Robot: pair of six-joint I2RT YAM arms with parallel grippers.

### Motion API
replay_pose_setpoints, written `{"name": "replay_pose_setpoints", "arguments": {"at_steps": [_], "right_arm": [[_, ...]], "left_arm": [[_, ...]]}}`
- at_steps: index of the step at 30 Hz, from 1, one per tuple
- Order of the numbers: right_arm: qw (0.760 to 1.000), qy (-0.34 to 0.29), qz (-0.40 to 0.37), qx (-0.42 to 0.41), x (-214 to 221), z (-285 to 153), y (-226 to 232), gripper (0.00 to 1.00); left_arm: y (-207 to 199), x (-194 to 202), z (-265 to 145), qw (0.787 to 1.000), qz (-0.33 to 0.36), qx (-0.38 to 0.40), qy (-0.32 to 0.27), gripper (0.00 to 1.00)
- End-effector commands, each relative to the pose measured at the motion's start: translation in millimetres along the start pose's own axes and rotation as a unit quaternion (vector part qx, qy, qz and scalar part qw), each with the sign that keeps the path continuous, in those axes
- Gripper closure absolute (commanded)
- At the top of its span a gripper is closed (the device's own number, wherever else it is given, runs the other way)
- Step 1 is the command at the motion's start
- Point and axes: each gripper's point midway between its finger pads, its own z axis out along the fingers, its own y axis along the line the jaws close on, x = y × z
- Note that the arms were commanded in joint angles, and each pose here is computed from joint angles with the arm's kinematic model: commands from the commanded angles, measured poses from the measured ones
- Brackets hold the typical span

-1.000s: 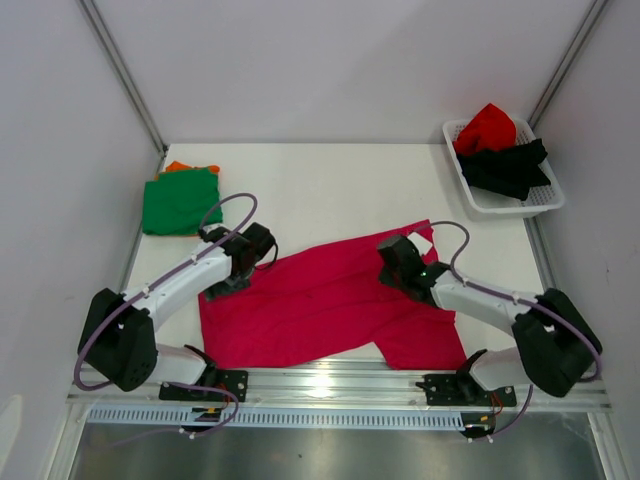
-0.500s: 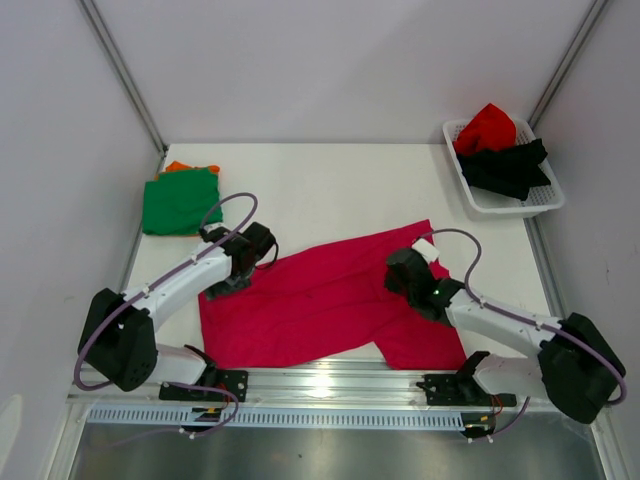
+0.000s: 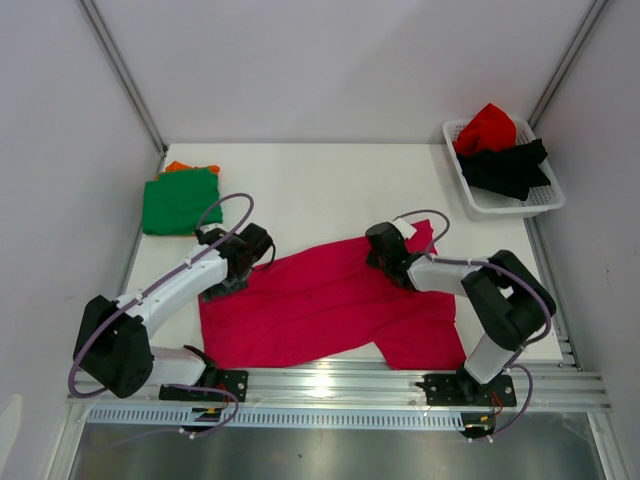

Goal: Fold and stack the t-shirts
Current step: Fold the flattened tshirt in 1/3 of the way

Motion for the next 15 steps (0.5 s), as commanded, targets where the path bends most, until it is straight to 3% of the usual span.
{"name": "replay_pose_setpoints", "arguments": {"at_steps": [1, 9, 15], "right_arm": [[1.000, -0.004, -0.002, -0.021, -4.9, 18.0, 17.3, 0.77], [1.000, 0.004, 0.009, 0.002, -18.3, 51.9, 16.5, 0.78], [0.997, 0.006, 0.055, 0.061, -47.8, 71.5, -17.5, 0.80]], "left_arm": [[2.4, -13.9, -9.9, 1.000, -0.011, 0.007, -0.026, 0.37], [8.3, -16.0, -13.7, 0.999, -0.014, 0.006, -0.031, 0.37], [14.5, -17.7, -17.5, 0.999, -0.019, 0.006, -0.036, 0.37]]}}
